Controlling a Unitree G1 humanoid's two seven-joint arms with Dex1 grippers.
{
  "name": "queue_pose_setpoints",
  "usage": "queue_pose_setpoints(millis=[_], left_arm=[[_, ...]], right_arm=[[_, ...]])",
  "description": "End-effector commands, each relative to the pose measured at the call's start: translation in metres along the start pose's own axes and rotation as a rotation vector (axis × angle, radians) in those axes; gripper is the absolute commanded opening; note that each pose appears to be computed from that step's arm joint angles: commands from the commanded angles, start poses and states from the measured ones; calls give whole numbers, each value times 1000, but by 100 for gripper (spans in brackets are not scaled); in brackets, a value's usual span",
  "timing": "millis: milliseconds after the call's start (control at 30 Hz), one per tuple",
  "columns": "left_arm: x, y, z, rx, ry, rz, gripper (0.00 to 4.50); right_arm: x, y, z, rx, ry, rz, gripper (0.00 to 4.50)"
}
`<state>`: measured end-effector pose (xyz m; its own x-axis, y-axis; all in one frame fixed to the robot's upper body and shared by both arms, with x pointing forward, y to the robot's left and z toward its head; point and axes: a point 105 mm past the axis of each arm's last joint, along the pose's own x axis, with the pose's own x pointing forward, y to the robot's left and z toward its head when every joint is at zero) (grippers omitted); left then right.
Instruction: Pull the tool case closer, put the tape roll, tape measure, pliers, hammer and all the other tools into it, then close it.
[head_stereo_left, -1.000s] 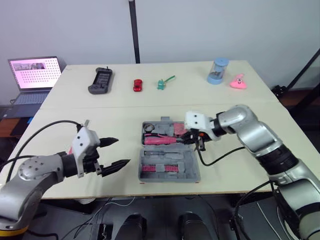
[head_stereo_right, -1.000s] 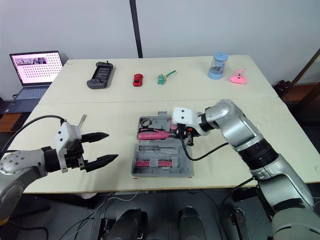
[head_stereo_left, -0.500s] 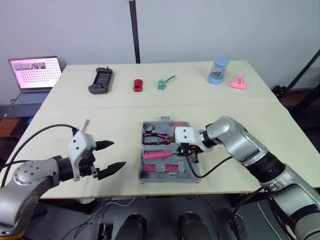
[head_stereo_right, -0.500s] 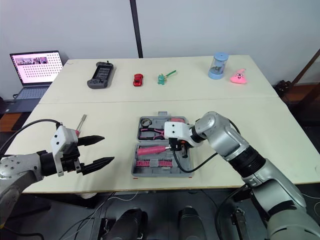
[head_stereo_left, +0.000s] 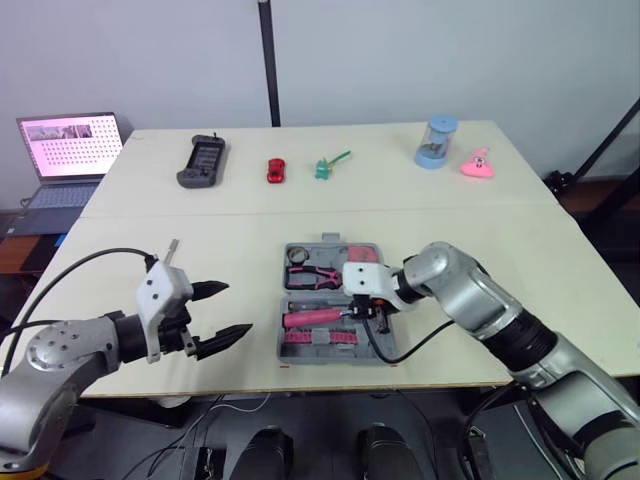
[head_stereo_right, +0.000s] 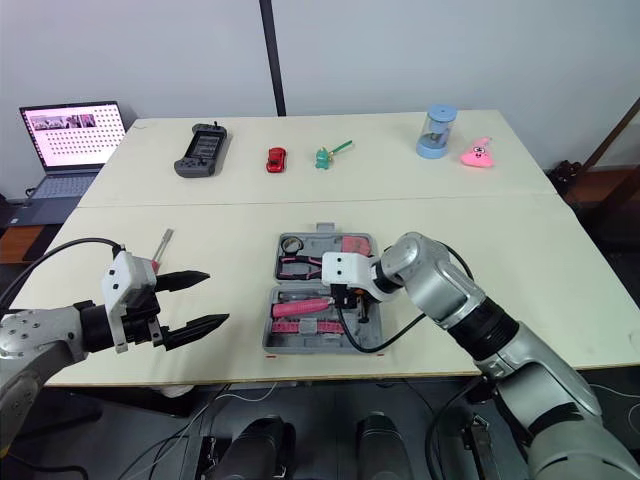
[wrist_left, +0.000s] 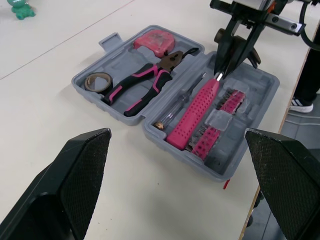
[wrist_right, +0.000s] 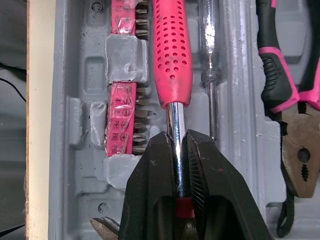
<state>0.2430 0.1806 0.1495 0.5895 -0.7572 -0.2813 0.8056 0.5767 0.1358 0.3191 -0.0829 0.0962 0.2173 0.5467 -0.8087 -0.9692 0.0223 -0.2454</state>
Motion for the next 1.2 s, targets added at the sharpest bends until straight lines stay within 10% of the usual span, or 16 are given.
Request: queue_pose_setpoints(millis=[33, 367, 600, 967, 1200], left_arm=[[-3, 0, 10, 53, -16, 6, 450], [1, 2, 14, 73, -30, 14, 450], [4, 2, 16, 81, -37, 4, 450], [9, 2, 15, 79, -54, -8, 450], [11, 1, 13, 79, -55, -17, 450]], right_arm=[[2, -2, 2, -27, 2, -20, 2], [4, -2, 2, 3, -15, -30, 2], [-9, -8, 9, -6, -45, -69, 310], [-32, -7, 33, 19, -419, -118, 310], [-4, -7, 27, 70, -408, -88, 29]])
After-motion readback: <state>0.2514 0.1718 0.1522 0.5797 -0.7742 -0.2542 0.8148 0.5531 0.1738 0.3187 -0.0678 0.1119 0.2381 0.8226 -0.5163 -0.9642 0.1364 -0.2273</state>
